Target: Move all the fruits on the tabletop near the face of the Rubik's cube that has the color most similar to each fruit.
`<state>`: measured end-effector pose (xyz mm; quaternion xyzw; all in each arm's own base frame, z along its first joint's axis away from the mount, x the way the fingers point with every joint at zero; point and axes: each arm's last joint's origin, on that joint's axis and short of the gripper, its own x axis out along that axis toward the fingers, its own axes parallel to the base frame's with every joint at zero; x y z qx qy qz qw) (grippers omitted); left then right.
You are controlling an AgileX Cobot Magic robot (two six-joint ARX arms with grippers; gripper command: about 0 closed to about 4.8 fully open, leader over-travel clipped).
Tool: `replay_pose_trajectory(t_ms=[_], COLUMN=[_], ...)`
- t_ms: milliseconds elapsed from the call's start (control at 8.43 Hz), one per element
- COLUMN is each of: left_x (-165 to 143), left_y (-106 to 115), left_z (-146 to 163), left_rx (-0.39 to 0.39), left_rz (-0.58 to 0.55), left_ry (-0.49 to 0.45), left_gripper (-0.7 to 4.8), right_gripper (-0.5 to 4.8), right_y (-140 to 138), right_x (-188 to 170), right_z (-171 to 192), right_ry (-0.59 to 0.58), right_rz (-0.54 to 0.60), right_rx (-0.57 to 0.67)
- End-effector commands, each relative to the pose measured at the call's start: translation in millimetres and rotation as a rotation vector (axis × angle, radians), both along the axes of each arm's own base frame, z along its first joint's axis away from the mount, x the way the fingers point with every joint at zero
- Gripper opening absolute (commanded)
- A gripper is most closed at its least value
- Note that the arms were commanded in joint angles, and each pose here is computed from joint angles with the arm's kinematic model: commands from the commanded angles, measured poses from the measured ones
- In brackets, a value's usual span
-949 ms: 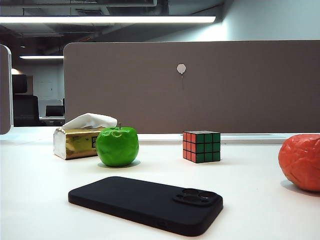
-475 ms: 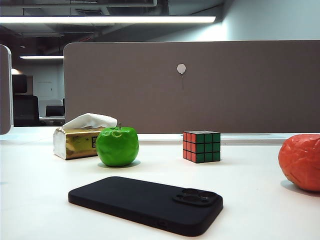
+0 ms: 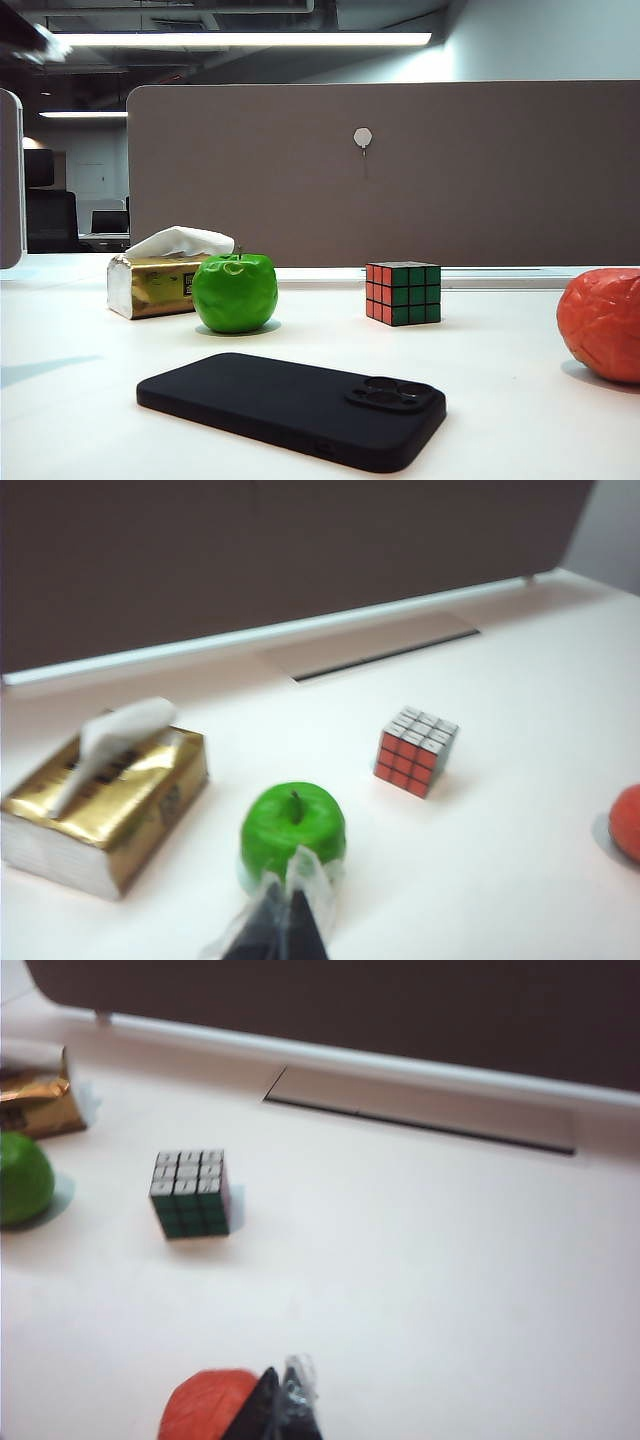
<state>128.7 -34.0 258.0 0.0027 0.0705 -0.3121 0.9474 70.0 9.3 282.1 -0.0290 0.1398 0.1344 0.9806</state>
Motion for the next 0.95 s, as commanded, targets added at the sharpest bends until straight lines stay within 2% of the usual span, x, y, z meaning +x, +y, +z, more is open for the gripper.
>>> replay_pose_trajectory(t_ms=[119, 237, 356, 475, 712, 831, 949], left_x=[43.7, 47.0, 78.6, 105.0, 137.0, 171.6, 167.8], left_y=[-23.8, -24.8, -30.4, -37.5, -45.3, -54.8, -59.6], left_z=[-22.2, -23.3, -32.9, -50.3, -61.9, -73.2, -82.3], left_rx=[0.174, 0.173, 0.173, 0.199, 0.217, 0.263, 0.309], left_rz=[-0.063, -0.065, 0.040, 0.028, 0.052, 0.099, 0.017], left_ry=[-0.015, -0.020, -0.100, -0.009, 0.030, 0.081, 0.135], left_gripper=[-0.04, -0.01, -0.05, -0.05, -0.05, -0.05, -0.05], right_gripper=[-0.01, -0.01, -0.01, -0.01, -0.01, -0.01, -0.01], right_y=[2.6, 2.6, 2.6, 2.6, 2.6, 2.6, 3.0], right_x=[12.6, 12.6, 12.4, 12.4, 12.2, 10.8, 10.6], right_z=[4.9, 4.9, 4.9, 4.9, 4.4, 1.6, 1.7], right_ry=[0.062, 0.062, 0.062, 0.062, 0.067, 0.099, 0.098], right_rz=[0.060, 0.060, 0.060, 0.060, 0.060, 0.062, 0.076], right_rx=[0.014, 0.014, 0.015, 0.015, 0.015, 0.018, 0.023])
